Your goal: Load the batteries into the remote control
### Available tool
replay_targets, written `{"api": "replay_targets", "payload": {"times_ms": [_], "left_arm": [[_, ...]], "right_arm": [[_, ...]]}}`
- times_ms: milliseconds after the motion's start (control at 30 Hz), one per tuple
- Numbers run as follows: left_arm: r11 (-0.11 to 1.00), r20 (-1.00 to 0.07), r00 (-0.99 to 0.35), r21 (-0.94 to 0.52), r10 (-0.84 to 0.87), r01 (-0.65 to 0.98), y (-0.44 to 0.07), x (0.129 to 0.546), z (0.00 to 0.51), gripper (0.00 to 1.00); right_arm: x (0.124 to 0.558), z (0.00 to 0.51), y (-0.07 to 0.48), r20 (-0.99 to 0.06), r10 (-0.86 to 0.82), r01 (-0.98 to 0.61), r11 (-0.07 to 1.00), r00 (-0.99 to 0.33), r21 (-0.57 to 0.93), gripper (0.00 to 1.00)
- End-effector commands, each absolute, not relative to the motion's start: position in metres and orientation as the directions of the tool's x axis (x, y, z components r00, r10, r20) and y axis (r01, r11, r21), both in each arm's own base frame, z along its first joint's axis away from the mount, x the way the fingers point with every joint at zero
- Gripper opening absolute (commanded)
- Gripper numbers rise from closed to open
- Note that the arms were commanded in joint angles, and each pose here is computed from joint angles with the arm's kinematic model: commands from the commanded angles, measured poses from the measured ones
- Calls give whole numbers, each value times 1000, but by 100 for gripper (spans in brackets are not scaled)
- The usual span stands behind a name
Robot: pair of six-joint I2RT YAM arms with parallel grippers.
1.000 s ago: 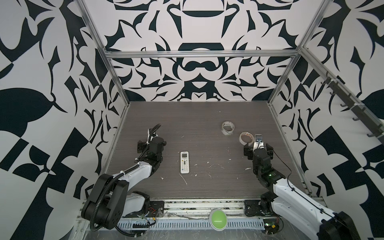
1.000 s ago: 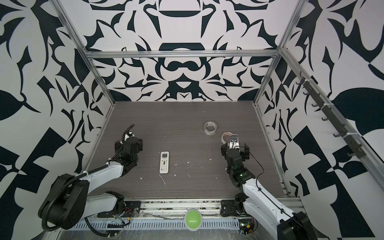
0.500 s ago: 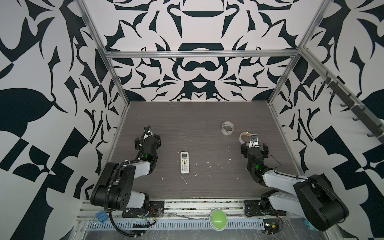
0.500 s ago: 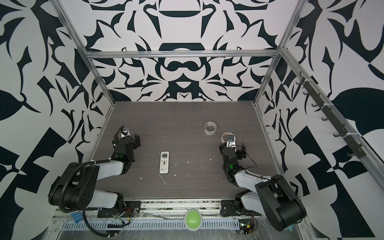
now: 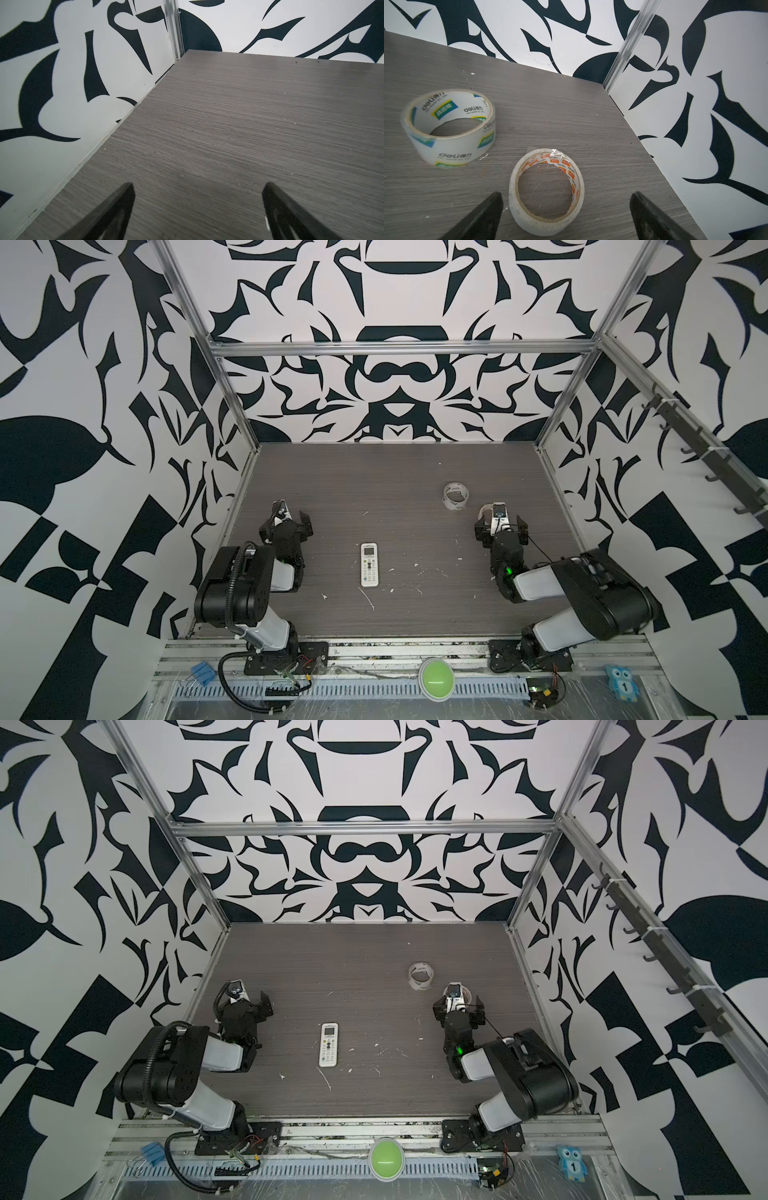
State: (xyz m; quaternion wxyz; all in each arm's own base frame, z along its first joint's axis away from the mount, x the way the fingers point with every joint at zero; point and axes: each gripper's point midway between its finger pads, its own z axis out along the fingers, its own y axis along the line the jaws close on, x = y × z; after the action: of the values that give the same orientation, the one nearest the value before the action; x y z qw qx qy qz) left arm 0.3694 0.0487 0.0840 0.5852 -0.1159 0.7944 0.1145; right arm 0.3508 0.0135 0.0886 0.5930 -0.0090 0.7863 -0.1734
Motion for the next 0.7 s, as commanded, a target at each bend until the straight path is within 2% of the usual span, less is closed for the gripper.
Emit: {"api": "replay_targets", "payload": {"times_ms": [0,100,233,667], "left_arm": [[954,-962,-254,-24,-104,-300,49,382,97,99],[951,-949,-286,-39,-131,-306,54,387,93,99],[951,-954,-270,-41,-129,-308,54,387,94,99],[951,-954,-272,-40,-128,-306,54,387,95,99]], "right_arm": [[357,108,14,-968,-150,196,962,-201,-189,99],[370,97,-3,-958,-100,269,947,-270,-174,99],[379,88,-14,-941,-42,278,950,-335,-141,100],[379,87,-18,-942,-24,282,951,-336,-125,99]]}}
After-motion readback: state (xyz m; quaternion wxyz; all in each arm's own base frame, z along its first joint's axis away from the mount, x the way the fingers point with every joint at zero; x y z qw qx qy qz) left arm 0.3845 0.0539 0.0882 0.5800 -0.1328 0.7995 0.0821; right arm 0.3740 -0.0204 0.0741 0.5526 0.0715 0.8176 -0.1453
